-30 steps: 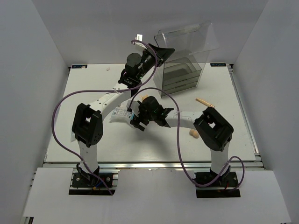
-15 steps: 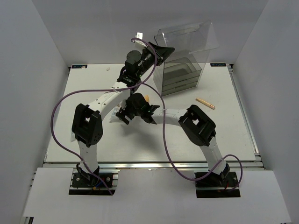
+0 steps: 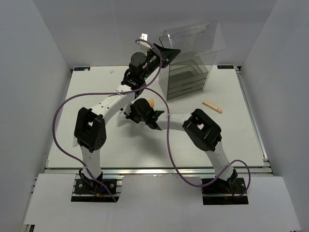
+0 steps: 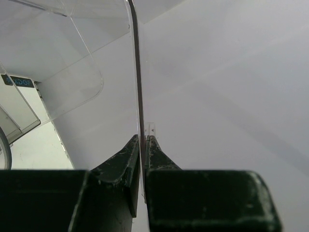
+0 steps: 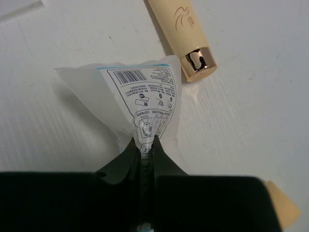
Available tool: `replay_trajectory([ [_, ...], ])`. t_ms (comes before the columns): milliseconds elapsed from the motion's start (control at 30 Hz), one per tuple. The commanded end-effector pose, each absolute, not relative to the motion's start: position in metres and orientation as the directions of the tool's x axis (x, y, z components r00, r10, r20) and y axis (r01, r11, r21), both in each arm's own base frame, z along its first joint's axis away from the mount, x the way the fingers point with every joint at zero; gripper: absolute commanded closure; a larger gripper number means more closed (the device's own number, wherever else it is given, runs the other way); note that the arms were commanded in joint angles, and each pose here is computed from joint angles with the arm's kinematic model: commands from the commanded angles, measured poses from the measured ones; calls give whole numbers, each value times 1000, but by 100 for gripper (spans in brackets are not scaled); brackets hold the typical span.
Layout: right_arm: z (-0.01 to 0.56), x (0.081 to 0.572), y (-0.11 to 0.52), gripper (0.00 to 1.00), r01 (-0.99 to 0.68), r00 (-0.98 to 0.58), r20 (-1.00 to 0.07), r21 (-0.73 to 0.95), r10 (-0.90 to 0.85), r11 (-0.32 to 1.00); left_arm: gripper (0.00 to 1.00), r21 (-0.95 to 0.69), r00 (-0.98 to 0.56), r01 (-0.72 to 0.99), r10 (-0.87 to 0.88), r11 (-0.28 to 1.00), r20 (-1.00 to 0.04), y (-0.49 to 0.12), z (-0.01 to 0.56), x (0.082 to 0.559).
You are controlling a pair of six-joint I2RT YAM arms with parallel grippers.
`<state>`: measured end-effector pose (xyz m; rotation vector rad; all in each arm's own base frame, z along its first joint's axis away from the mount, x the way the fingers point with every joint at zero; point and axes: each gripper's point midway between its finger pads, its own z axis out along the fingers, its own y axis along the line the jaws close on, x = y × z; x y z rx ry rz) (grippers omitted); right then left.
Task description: Organize the makeup
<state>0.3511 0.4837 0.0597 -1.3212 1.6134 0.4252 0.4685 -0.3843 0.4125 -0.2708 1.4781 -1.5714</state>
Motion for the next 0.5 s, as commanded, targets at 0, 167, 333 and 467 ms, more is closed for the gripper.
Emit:
replay_trajectory([
  [0,78,361,477,100,-872,84,-823,-333,-562,359,82,-811,-466,577,-777,96,-424,-357,487,443],
  [167,145,342,456,100,-908,137,-885,-292,-444,302,81,-803,-453,589,-783,95,-425,-355,492,443],
  [333,180,287,400,100,-925,317,-891,-366,-326,100,82,-798,-450,598,-793,74,-411,-353,497,443],
  [467,222,273,340,100,-855,464,-826,-512,-320,84,81,-796,-455,603,-794,58,-403,-353,496,445],
])
